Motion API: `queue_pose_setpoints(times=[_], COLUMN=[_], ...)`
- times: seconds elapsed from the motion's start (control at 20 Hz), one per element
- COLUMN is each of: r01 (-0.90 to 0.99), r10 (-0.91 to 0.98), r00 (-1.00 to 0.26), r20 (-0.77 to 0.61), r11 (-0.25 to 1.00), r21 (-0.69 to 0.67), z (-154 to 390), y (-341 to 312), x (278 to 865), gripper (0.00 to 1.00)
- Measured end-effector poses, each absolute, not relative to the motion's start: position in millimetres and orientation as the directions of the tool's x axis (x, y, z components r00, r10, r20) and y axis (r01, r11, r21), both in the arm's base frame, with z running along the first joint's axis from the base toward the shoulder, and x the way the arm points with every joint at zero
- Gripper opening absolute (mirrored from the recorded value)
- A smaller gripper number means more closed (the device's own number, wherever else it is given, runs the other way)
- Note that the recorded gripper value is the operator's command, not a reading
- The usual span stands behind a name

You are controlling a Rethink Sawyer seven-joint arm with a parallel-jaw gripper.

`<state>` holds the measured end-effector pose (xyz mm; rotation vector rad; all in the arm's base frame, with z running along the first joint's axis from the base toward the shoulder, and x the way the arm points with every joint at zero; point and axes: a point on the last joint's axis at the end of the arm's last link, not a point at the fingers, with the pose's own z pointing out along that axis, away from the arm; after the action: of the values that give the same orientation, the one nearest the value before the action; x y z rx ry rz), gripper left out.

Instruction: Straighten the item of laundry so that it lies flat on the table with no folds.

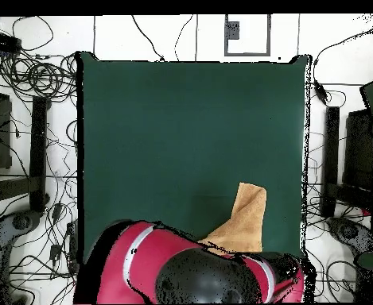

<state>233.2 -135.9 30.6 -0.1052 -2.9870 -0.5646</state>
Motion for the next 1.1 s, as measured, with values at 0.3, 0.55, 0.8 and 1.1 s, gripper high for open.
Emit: queue_pose_setpoints(times=[0.3,0.55,0.8,1.1], r01=[0.186,0.231,0.221,0.17], r10=[0.154,0.206,0.215,0.191], r00=[-0.981,-0.973,-0.975,-0.98], r20=[0.117,0.108,0.058,-0.046], r11=[0.918,0.909,0.912,0.943], r21=[0.35,0.347,0.344,0.285], z=[9.6,-14.9,-30.3,-50.0], y=[-149.2,-158.5,-160.6,-156.3], x=[204.0,176.7,170.0,178.6], gripper=[1.0,1.0,1.0,1.0])
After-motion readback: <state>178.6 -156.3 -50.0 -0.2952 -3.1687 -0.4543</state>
